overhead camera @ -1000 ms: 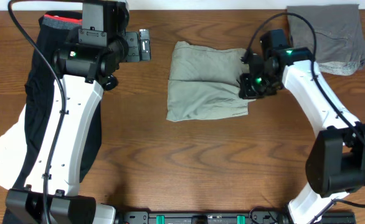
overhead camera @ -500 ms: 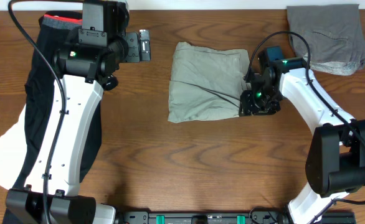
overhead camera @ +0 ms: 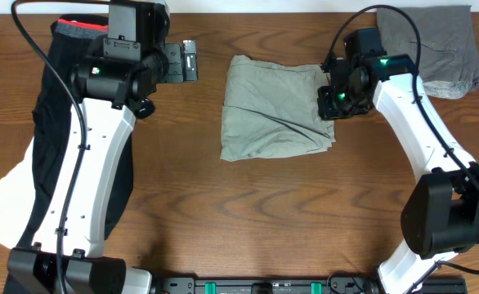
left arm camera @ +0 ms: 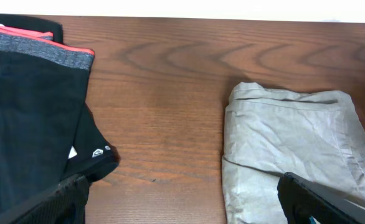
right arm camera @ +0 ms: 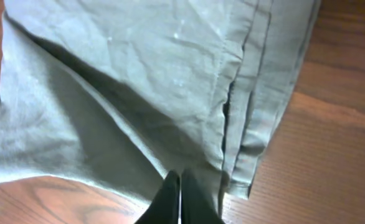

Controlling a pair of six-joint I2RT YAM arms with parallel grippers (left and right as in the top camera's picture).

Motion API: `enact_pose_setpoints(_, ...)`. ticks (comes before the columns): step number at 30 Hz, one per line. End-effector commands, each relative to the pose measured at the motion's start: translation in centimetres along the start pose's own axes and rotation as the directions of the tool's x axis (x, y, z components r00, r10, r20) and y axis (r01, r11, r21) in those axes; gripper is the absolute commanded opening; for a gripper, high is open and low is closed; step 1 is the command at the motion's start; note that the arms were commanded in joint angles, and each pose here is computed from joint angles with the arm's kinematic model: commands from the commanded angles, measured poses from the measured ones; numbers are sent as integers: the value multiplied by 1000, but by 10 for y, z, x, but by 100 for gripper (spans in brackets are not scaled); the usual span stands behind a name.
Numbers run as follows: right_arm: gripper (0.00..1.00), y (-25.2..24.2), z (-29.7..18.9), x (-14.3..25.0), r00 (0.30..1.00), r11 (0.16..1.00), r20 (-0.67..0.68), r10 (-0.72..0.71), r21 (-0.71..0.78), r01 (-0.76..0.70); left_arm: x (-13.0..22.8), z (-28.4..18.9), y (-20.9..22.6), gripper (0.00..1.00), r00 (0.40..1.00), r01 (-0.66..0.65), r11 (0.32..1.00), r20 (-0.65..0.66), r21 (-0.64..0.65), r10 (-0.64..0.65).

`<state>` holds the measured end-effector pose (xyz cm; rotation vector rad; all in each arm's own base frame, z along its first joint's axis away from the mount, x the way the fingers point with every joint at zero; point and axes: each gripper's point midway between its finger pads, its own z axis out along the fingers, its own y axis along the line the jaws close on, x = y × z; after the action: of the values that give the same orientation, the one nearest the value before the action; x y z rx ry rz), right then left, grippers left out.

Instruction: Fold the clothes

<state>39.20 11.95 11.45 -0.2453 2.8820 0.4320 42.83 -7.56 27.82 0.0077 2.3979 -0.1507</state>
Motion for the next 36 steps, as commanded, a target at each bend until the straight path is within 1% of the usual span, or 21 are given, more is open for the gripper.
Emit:
enact_pose_setpoints(1, 1, 25, 15, 9, 998, 998, -27, -55, -44, 54, 1, 1, 3, 98, 1000, 0, 1000, -4, -8, 0)
enact_pose_setpoints(3, 1, 37, 25, 9, 996, 994, -13, -94, -54, 93, 1, 1, 3, 98, 1000, 0, 1000, -2, -8, 0)
enact_pose_setpoints(8, 1, 64, 44, -8, 981, 981, 76, -176, -75, 181, 2, 4, 3, 98, 1000, 0, 1000, -9, -9, 0)
enact_pose_setpoints(10, 1, 70, 54, -10, 978, 977, 77, -192, -80, 198, 3, 6, 3, 98, 1000, 0, 1000, -13, -10, 0)
enact_pose_setpoints(12, 1, 73, 67, -1, 978, 975, 38, -204, -85, 207, 3, 6, 3, 98, 1000, 0, 1000, -15, -10, 0)
enact_pose_setpoints(18, 1, 67, 102, 43, 963, 974, -156, -220, -85, 209, 3, 6, 3, 98, 1000, -1, 1000, -15, -11, 0)
enact_pose_setpoints(23, 1, 53, 124, 64, 952, 979, -233, -200, -76, 187, 3, 6, 3, 98, 1000, -1, 1000, -15, -11, 0)
enact_pose_setpoints(27, 1, 48, 120, 57, 959, 982, -214, -185, -73, 173, 3, 6, 3, 98, 1000, -1, 1000, -15, -11, 0)
enact_pose_setpoints(32, 2, 55, 91, 28, 975, 981, -131, -180, -99, 167, 3, 7, 3, 98, 1000, -1, 1000, -17, -11, 1)
enact_pose_setpoints(35, 6, 54, 65, 5, 984, 982, -57, -171, -94, 165, 4, 8, 3, 98, 1000, 0, 1000, -20, -11, 0)
enact_pose_setpoints(36, 10, 52, 56, -3, 986, 983, -30, -162, -93, 158, 4, 9, 3, 98, 1000, 0, 1000, -23, -11, 0)
